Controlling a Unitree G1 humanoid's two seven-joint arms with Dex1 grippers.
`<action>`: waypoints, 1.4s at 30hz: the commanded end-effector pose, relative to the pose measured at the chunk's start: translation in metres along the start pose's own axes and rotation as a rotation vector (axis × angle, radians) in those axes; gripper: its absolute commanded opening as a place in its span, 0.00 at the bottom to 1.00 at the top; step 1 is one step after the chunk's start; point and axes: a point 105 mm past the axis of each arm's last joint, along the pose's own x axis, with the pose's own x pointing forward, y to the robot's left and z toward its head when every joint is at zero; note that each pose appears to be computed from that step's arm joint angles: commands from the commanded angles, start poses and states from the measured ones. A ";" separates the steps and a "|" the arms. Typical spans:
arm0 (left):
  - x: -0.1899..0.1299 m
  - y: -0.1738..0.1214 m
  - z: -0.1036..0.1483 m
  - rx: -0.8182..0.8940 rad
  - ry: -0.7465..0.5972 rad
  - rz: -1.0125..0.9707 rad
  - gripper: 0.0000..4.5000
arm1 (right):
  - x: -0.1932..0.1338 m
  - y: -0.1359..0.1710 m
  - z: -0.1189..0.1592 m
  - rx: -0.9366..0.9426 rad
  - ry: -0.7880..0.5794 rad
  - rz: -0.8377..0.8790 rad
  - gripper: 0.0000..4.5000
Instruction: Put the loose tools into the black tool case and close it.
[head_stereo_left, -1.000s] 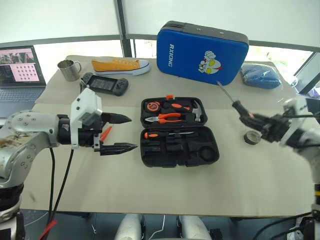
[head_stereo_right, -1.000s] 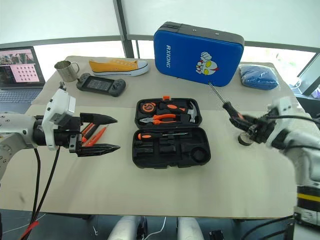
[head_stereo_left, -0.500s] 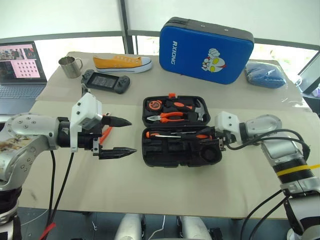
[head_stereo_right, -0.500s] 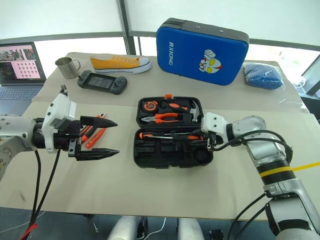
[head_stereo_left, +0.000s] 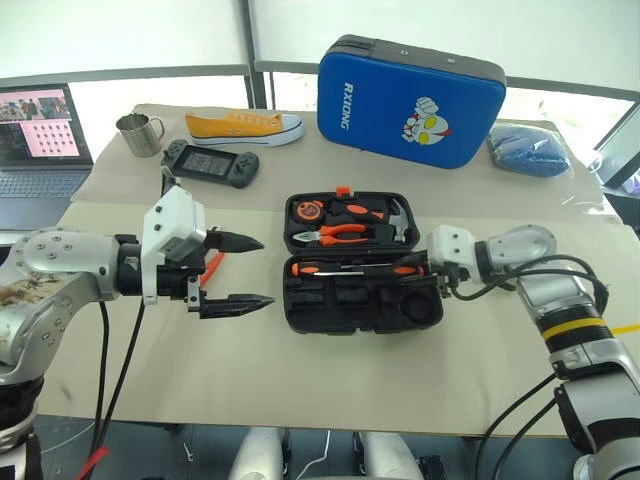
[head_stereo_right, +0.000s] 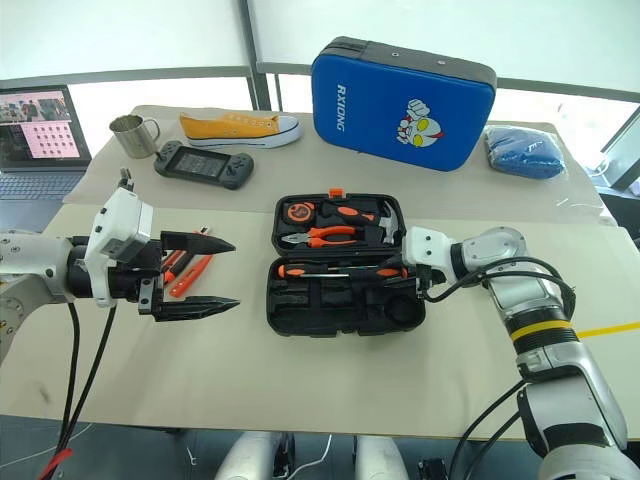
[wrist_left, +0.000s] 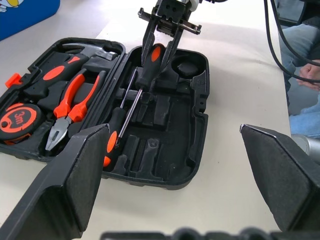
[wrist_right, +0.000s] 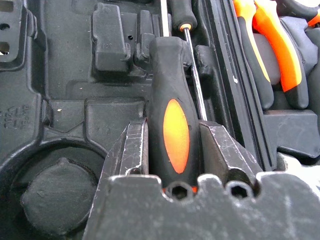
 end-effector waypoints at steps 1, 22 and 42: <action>-0.002 0.002 0.009 0.055 -0.012 0.009 1.00 | -0.003 -0.002 -0.003 -0.020 0.023 -0.004 0.66; 0.002 0.002 0.006 0.069 -0.006 0.005 1.00 | 0.020 -0.010 0.038 0.244 -0.186 -0.047 0.22; 0.004 0.004 0.003 0.075 0.007 0.002 1.00 | 0.051 0.016 -0.001 0.153 0.125 0.090 0.01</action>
